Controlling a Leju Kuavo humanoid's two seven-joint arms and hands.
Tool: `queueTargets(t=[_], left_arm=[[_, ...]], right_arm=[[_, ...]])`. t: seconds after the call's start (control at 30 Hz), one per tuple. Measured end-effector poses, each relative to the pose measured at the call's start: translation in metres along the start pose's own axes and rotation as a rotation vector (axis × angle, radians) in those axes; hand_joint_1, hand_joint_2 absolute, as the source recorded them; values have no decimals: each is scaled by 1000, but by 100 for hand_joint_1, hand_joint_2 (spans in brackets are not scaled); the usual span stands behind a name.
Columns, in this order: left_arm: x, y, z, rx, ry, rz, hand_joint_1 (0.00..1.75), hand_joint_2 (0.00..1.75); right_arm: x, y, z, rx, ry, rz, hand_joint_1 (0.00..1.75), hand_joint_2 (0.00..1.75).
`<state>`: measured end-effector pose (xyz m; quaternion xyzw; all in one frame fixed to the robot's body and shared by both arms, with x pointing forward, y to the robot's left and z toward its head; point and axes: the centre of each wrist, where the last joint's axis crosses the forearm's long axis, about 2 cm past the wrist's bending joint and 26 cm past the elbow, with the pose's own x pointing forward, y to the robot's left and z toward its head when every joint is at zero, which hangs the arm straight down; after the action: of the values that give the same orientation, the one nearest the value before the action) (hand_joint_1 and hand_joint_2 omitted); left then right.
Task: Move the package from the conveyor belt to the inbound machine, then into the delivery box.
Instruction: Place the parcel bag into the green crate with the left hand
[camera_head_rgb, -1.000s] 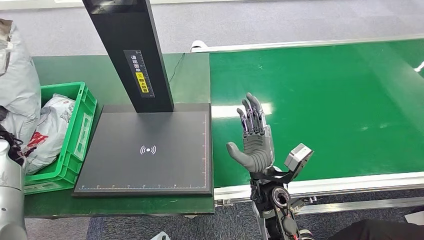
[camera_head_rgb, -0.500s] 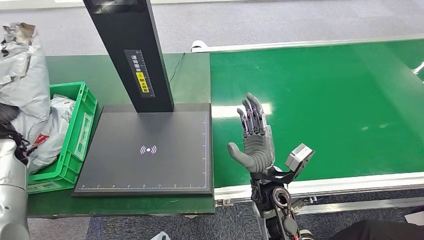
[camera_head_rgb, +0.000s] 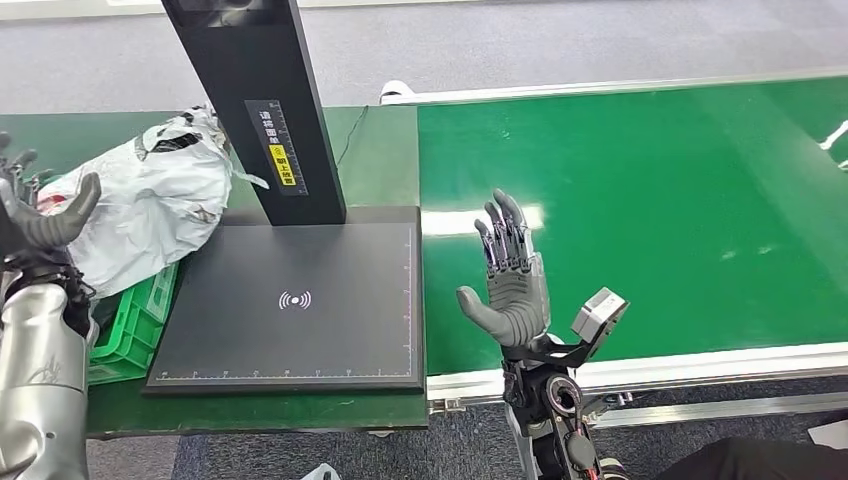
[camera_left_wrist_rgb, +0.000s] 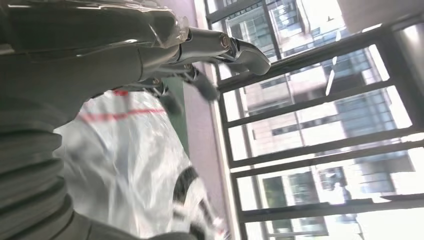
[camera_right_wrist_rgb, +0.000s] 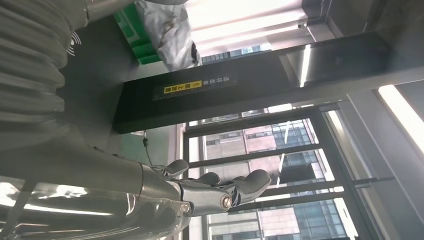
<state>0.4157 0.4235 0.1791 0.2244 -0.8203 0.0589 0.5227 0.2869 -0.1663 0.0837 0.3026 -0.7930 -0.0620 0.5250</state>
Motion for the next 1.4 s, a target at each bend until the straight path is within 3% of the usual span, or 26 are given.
queueTargets(t=[0.23, 0.57, 0.8, 1.4], left_arm=[[6, 13, 33, 15, -71, -40, 0, 175], [21, 24, 49, 115, -182, -25, 0, 175], [24, 26, 52, 100, -192, -65, 0, 175], [-1, -42, 51, -146, -14, -166, 0, 175]], right_arm=[[-2, -3, 2, -5, 4, -1, 0, 175], [-2, -7, 5, -16, 9, 5, 0, 175], [-2, -9, 6, -19, 9, 7, 0, 175], [-2, -7, 0, -6, 10, 3, 0, 175]])
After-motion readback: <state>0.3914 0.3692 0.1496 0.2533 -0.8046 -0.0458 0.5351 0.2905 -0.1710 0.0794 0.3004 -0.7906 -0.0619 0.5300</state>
